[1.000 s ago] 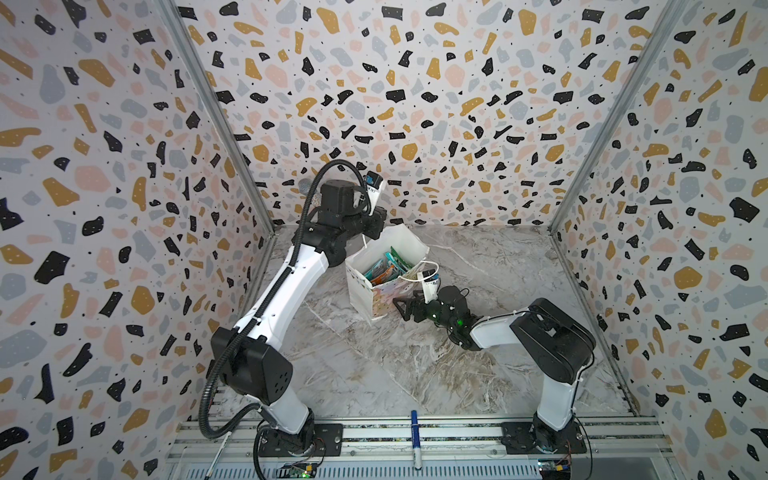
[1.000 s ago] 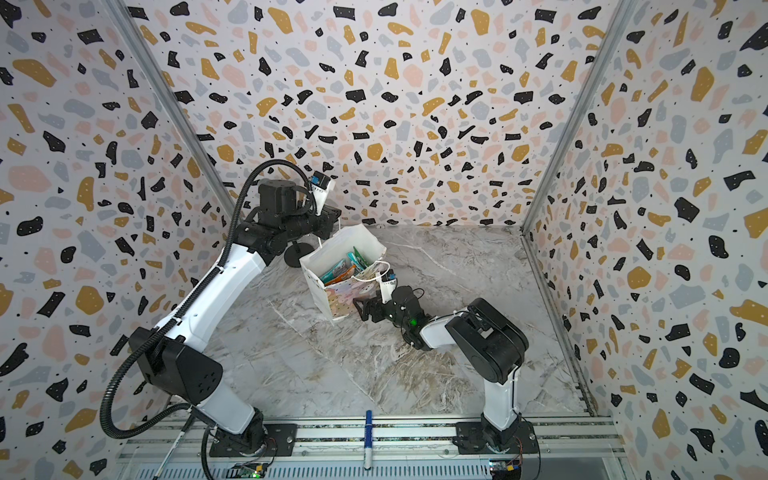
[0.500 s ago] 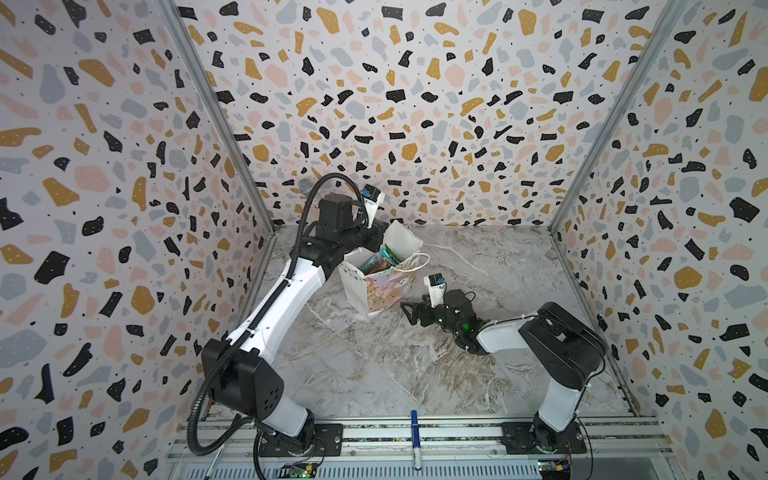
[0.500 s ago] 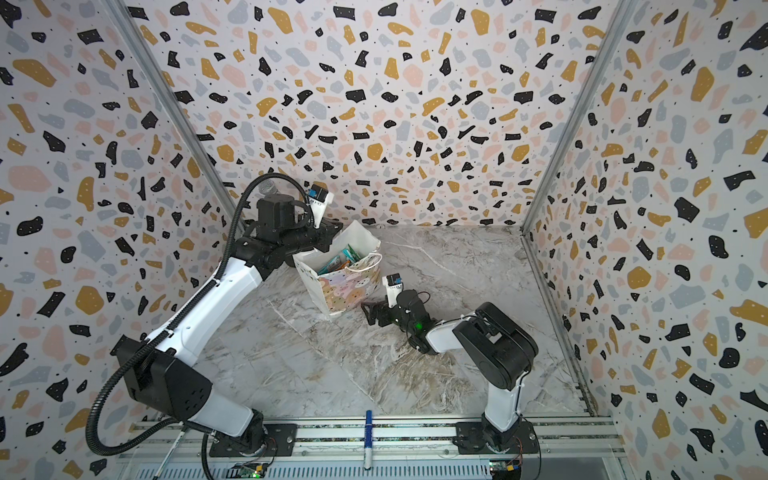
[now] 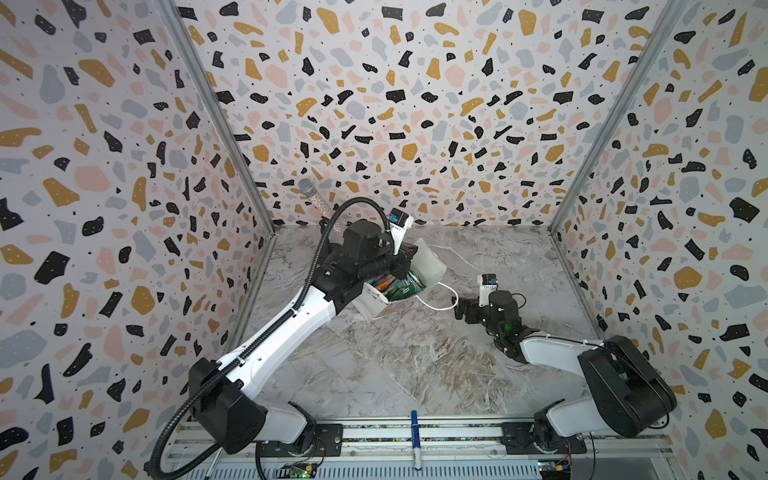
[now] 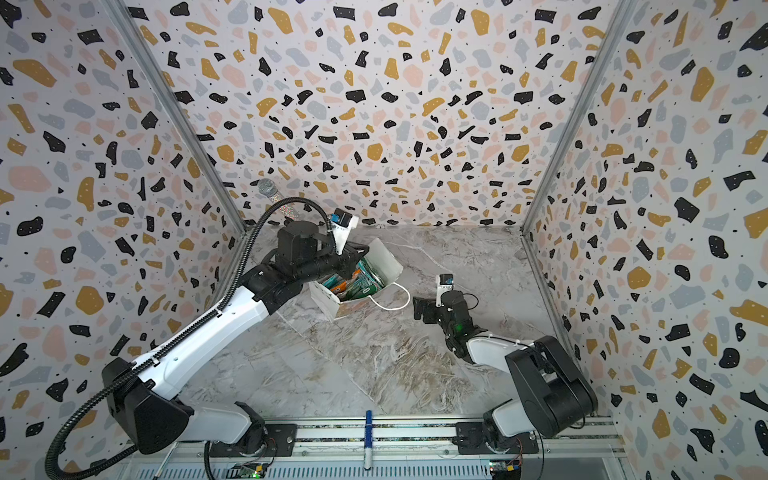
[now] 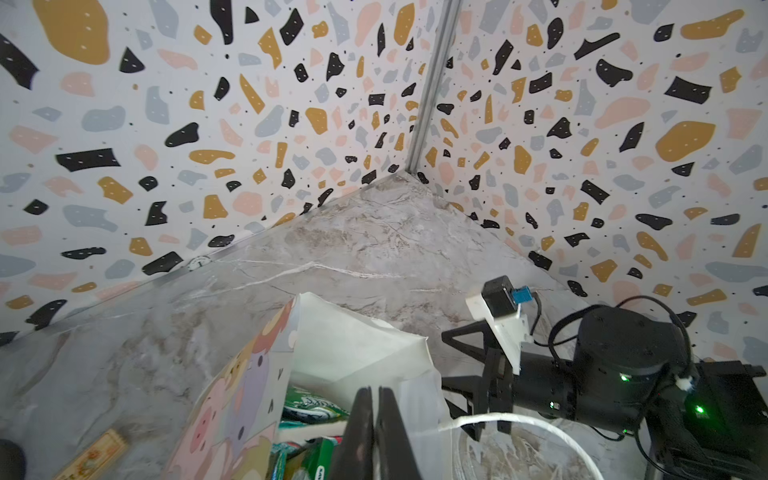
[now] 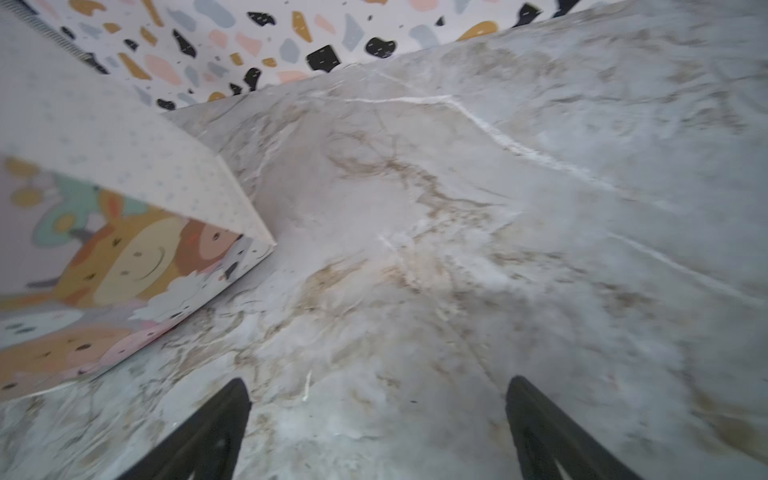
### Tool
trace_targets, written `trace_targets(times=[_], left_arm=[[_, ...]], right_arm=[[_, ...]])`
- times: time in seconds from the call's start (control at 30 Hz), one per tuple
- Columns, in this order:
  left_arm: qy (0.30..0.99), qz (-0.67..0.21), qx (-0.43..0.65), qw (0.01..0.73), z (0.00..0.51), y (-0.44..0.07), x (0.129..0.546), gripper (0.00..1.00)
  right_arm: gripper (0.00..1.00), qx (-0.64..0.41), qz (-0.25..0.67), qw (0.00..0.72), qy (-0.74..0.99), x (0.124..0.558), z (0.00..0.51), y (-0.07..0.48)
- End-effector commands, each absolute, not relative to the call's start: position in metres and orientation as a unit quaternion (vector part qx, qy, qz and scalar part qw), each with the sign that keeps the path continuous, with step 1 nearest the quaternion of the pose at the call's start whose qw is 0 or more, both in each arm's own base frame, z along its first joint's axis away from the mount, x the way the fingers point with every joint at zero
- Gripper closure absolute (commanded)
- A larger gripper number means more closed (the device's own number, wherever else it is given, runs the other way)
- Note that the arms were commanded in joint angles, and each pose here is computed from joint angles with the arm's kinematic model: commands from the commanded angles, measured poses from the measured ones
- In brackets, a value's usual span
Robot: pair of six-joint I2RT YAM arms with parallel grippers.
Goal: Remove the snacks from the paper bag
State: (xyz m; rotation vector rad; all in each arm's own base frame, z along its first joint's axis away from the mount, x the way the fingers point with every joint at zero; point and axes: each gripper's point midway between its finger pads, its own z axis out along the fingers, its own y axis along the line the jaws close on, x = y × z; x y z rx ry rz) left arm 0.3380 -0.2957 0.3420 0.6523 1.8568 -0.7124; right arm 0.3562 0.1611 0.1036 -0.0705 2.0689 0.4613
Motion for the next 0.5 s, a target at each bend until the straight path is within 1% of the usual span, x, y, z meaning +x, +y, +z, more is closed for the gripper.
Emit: trace_targets(times=[0.0,0.27,0.37,0.47], left_arm=[[0.743,-0.327,0.259,0.523,0.365,-0.313,0.324,1.0],[0.748,-0.352,0.27,0.494,0.352,-0.338,0.304,1.0],[0.751,-0.355,0.274,0.484,0.347,-0.343,0.297,1.0],[0.756,-0.348,0.276,0.48,0.341,-0.342,0.297,1.0]], right_arm=[[0.02,-0.022,0.14,0.484,0.864,0.349,0.105,0.135],[0.02,-0.003,0.105,0.509,0.854,0.341,0.14,0.111],[0.02,-0.004,0.114,0.524,0.844,0.338,0.162,0.111],[0.02,-0.029,0.142,0.538,0.831,0.333,0.186,0.121]])
